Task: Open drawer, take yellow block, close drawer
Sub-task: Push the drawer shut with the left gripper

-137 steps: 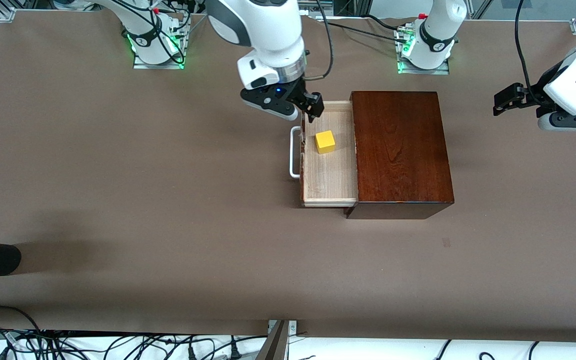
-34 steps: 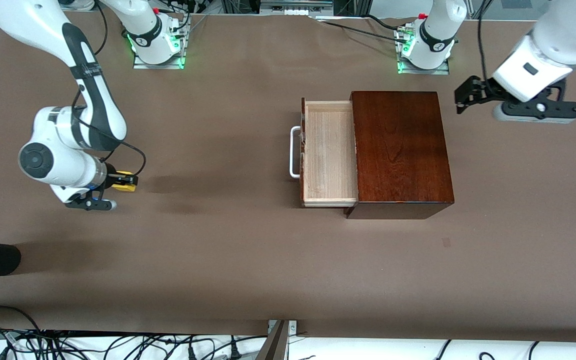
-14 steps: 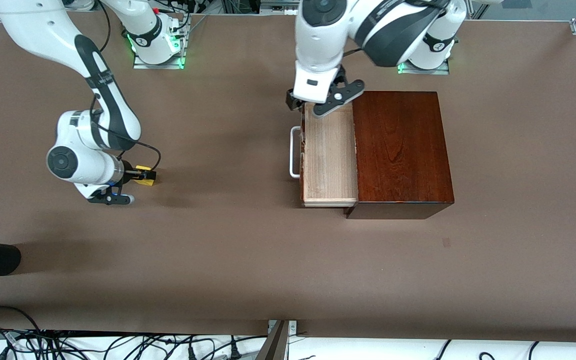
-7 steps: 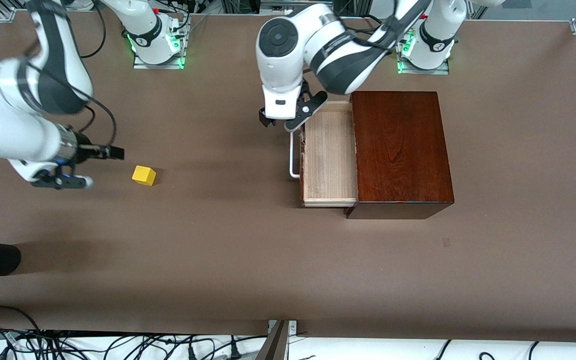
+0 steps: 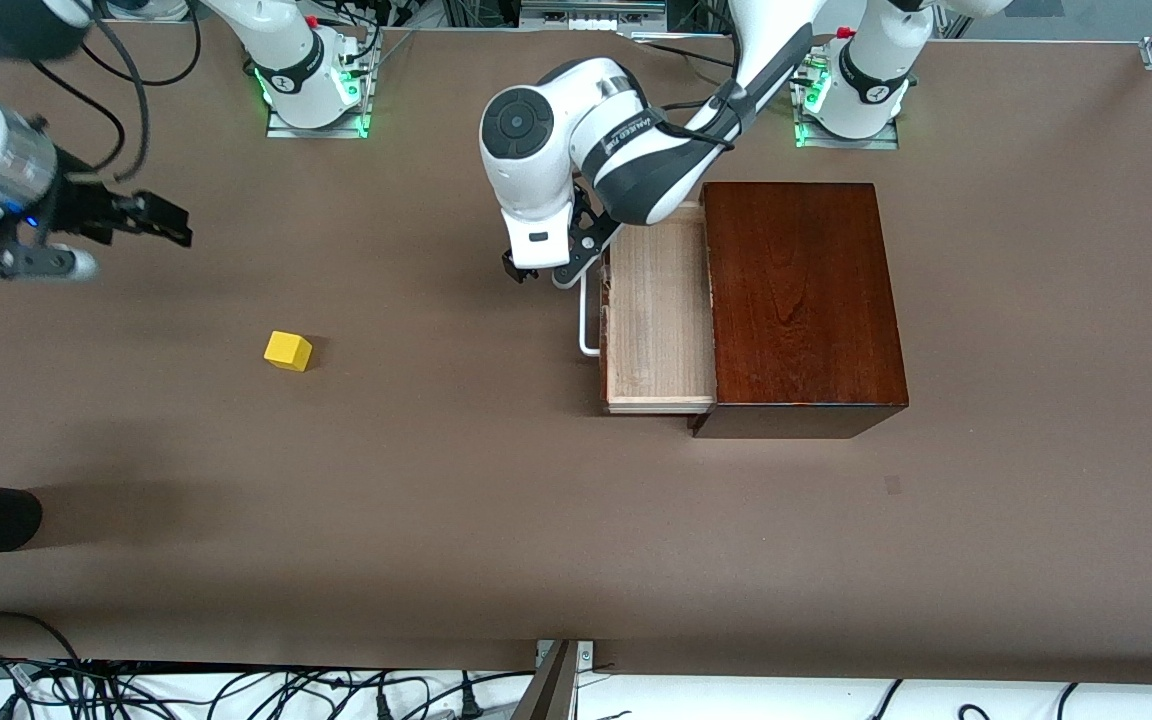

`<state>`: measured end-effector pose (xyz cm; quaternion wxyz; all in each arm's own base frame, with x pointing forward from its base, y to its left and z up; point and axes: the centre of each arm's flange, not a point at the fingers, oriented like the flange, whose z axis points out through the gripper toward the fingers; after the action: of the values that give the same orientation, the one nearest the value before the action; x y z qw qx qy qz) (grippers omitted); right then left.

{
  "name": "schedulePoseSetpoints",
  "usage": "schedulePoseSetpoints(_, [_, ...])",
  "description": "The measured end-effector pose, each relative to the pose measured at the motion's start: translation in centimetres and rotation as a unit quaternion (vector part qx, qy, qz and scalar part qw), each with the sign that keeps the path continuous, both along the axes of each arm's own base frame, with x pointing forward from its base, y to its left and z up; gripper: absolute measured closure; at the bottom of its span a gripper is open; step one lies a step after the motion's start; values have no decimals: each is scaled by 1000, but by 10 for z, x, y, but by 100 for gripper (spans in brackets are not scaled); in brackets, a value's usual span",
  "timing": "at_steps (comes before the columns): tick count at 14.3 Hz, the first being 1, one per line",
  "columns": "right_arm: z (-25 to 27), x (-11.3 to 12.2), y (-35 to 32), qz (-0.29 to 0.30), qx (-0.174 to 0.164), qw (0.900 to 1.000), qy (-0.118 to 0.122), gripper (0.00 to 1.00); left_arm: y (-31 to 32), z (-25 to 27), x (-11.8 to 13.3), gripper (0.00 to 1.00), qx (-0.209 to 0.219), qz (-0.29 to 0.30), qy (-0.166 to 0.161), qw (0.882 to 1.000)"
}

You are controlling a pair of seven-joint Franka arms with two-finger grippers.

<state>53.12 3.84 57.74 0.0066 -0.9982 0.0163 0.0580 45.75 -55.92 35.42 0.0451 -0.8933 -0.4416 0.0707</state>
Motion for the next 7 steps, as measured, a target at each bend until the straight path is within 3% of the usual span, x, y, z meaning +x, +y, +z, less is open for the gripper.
schedulePoseSetpoints(7, [14, -8, -16, -13, 2, 1000, -6, 0, -4, -32, 2, 75, 14, 6, -6, 1000])
